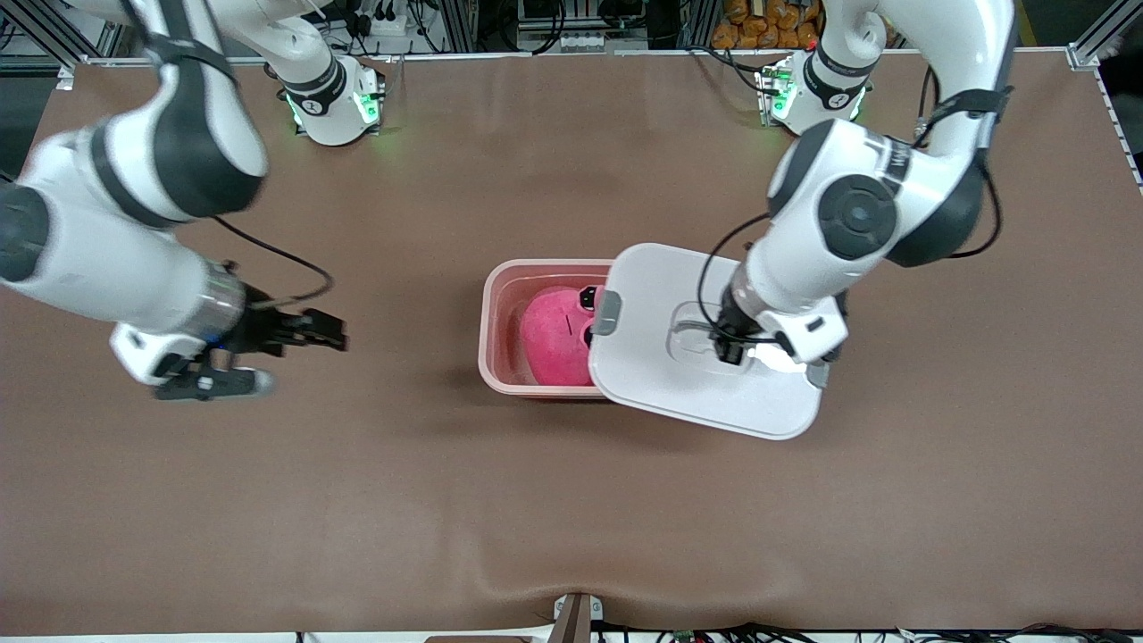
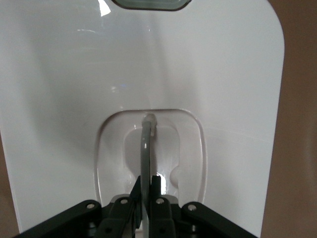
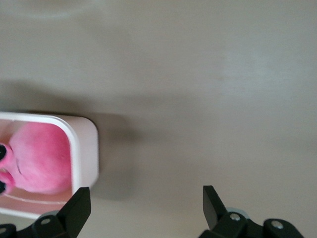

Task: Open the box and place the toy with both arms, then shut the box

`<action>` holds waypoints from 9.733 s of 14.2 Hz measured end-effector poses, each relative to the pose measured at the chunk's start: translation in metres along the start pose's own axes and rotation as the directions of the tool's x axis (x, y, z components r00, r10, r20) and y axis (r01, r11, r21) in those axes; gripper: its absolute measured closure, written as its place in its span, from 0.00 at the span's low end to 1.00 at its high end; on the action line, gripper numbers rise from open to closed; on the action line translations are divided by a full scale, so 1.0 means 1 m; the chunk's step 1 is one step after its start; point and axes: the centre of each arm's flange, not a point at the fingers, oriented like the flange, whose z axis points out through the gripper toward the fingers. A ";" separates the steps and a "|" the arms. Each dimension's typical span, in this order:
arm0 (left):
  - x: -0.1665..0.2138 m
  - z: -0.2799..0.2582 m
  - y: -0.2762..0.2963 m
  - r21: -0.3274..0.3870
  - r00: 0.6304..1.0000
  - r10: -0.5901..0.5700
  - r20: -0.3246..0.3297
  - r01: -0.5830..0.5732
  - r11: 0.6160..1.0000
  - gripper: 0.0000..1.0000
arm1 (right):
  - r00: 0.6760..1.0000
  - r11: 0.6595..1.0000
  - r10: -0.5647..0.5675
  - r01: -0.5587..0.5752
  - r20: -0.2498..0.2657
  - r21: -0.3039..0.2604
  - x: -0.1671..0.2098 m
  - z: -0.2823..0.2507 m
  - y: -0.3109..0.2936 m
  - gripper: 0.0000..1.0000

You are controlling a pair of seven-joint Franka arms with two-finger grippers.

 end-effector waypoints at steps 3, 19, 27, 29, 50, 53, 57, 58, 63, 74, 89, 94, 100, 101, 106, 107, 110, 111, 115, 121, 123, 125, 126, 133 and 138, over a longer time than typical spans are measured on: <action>-0.046 0.016 -0.005 -0.006 0.999 -0.053 0.001 0.053 0.999 0.93 | 1.000 1.000 0.004 -0.004 0.013 0.011 -0.028 -0.047 0.059 0.00; -0.183 0.079 -0.036 -0.167 0.977 -0.200 -0.072 0.186 0.968 0.93 | 0.999 0.996 0.018 -0.015 0.045 -0.086 -0.104 -0.134 0.114 0.00; -0.201 0.095 -0.044 -0.188 0.975 -0.208 -0.074 0.191 0.963 0.93 | 0.998 0.990 0.037 -0.031 0.045 -0.137 -0.108 -0.136 0.086 0.00; -0.203 0.097 -0.045 -0.198 0.975 -0.205 -0.085 0.185 0.963 0.93 | 0.998 0.988 0.039 -0.032 0.045 -0.149 -0.108 -0.136 0.087 0.00; -0.190 0.127 -0.049 -0.180 0.977 -0.178 -0.116 0.156 0.971 0.93 | 0.997 0.985 0.054 -0.044 0.055 -0.168 -0.107 -0.127 0.095 0.00; -0.188 0.130 -0.050 -0.177 0.978 -0.170 -0.119 0.148 0.973 0.93 | 0.997 0.984 0.055 -0.044 0.055 -0.175 -0.107 -0.127 0.096 0.00; -0.186 0.133 -0.049 -0.180 0.978 -0.171 -0.115 0.149 0.972 0.93 | 0.997 0.983 0.053 -0.042 0.055 -0.181 -0.107 -0.127 0.095 0.00; -0.186 0.133 -0.049 -0.179 0.978 -0.171 -0.115 0.149 0.972 0.93 | 0.997 0.981 0.052 -0.041 0.056 -0.187 -0.107 -0.127 0.095 0.00; -0.185 0.130 -0.049 -0.182 0.978 -0.173 -0.113 0.151 0.972 0.59 | 0.997 0.980 0.048 -0.036 0.057 -0.197 -0.107 -0.126 0.093 0.00; -0.170 0.060 -0.043 -0.224 0.988 -0.123 -0.094 0.099 0.969 0.00 | 0.998 0.979 0.043 -0.033 0.043 -0.203 -0.103 -0.118 0.094 0.00; -0.010 -0.018 0.008 -0.130 0.969 0.180 -0.172 -0.203 0.970 0.00 | 0.998 0.981 0.052 -0.058 -0.037 -0.186 -0.107 -0.138 0.100 0.00; 0.042 -0.044 0.014 -0.101 0.941 0.297 -0.162 -0.316 0.943 0.00 | 0.998 0.981 0.052 -0.058 -0.037 -0.186 -0.107 -0.138 0.100 0.00; 0.107 -0.075 0.014 -0.078 0.898 0.412 -0.156 -0.427 0.901 0.00 | 0.998 0.981 0.052 -0.057 -0.036 -0.186 -0.107 -0.138 0.100 0.00; 0.119 -0.079 0.014 -0.074 0.891 0.426 -0.156 -0.440 0.895 0.00 | 0.998 0.981 0.051 -0.057 -0.036 -0.186 -0.107 -0.138 0.100 0.00; 0.174 -0.103 0.007 -0.038 0.822 0.547 -0.157 -0.559 0.828 0.00 | 0.998 0.981 0.051 -0.057 -0.035 -0.186 -0.107 -0.138 0.100 0.00; 0.187 -0.110 0.005 -0.027 0.800 0.579 -0.157 -0.590 0.807 0.00 | 0.998 0.981 0.051 -0.057 -0.035 -0.186 -0.107 -0.138 0.100 0.00; 0.224 -0.130 -0.003 -0.009 0.732 0.661 -0.164 -0.672 0.741 0.00 | 0.998 0.981 0.051 -0.057 -0.034 -0.186 -0.107 -0.138 0.100 0.00; 0.231 -0.135 -0.006 -0.004 0.713 0.682 -0.164 -0.692 0.722 0.00 | 0.998 0.981 0.051 -0.057 -0.033 -0.186 -0.107 -0.137 0.099 0.00; 0.239 -0.158 -0.022 0.025 0.632 0.760 -0.152 -0.766 0.642 0.00 | 0.998 0.981 0.051 -0.056 -0.033 -0.186 -0.107 -0.137 0.099 0.00; 0.280 -0.210 -0.069 0.074 0.491 0.864 -0.114 -0.863 0.500 0.00 | 0.998 0.981 0.050 -0.055 -0.032 -0.186 -0.107 -0.137 0.099 0.00; 0.288 -0.227 -0.088 0.087 0.448 0.889 -0.092 -0.886 0.455 0.00 | 0.998 0.981 0.051 -0.056 -0.033 -0.186 -0.107 -0.137 0.099 0.00; 0.291 -0.247 -0.111 0.094 0.417 0.906 -0.071 -0.902 0.422 0.00 | 0.998 0.981 0.051 -0.056 -0.033 -0.186 -0.107 -0.137 0.099 0.00; 0.292 -0.255 -0.122 0.097 0.400 0.915 -0.057 -0.910 0.403 0.00 | 0.998 0.981 0.051 -0.057 -0.033 -0.186 -0.107 -0.137 0.099 0.00; 0.285 -0.284 -0.164 0.100 0.310 0.951 -0.005 -0.946 0.309 0.00 | 0.998 0.981 0.053 -0.057 -0.028 -0.186 -0.108 -0.137 0.100 0.00; 0.300 -0.266 -0.148 0.127 0.203 0.979 -0.008 -0.971 0.202 0.00 | 0.998 0.981 0.053 -0.057 -0.026 -0.186 -0.108 -0.137 0.100 0.00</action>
